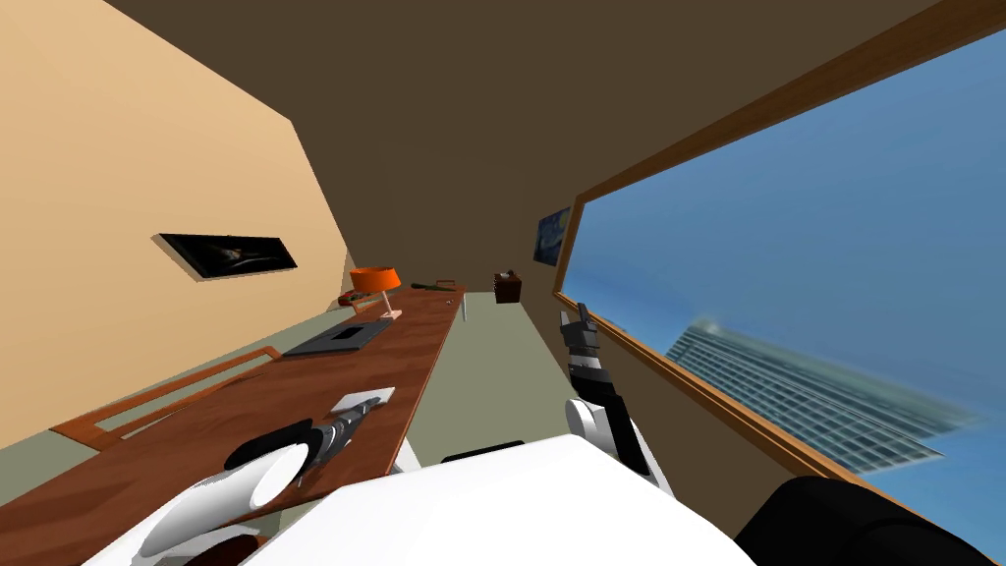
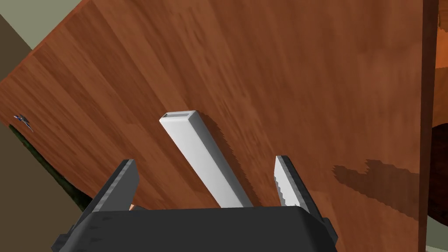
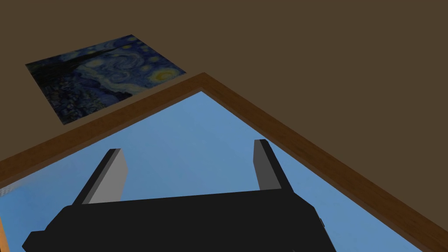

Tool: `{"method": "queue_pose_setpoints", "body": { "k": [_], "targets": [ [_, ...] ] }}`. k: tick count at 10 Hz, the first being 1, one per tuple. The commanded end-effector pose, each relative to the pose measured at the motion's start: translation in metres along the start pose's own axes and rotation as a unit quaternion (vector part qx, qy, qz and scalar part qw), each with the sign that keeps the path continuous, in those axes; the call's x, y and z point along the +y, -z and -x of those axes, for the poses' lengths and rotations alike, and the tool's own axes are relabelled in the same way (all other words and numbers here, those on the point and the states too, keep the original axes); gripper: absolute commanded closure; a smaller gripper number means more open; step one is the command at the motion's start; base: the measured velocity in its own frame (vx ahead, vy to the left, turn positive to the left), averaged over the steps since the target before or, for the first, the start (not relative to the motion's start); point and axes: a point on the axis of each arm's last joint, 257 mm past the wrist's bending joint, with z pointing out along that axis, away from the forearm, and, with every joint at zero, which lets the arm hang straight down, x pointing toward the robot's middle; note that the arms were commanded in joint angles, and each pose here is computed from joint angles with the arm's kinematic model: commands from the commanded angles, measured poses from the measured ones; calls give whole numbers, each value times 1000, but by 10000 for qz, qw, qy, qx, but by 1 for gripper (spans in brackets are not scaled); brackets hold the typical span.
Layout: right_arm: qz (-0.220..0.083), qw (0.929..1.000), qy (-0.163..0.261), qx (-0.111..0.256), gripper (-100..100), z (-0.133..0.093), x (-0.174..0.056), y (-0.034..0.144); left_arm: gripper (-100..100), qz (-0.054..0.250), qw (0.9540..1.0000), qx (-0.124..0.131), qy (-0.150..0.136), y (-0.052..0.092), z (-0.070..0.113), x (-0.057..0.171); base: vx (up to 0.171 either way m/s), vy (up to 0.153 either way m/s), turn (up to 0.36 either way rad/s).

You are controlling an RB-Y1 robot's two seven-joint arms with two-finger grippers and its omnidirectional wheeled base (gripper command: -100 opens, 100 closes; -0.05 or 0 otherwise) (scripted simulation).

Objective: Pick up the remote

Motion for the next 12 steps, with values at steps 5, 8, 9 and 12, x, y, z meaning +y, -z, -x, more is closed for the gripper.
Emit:
{"method": "queue_pose_setpoints", "body": {
  "k": [5, 8, 9, 12],
  "targets": [
    [0, 10000, 0, 0, 0, 0, 0, 0, -100, 906, 9952, 300, 204, 4, 18, 57, 109, -2, -6],
    [0, 10000, 0, 0, 0, 0, 0, 0, -100, 1160, 9920, 390, 297, 7, 22, 73, 109, -5, -1],
    [0, 10000, 0, 0, 0, 0, 0, 0, -100, 1365, 9888, 469, 387, 10, 26, 85, 78, 7, -3],
    [0, 10000, 0, 0, 0, 0, 0, 0, -100, 1715, 9816, 619, 571, 18, 31, 105, 118, 4, -1]
  ]
}}
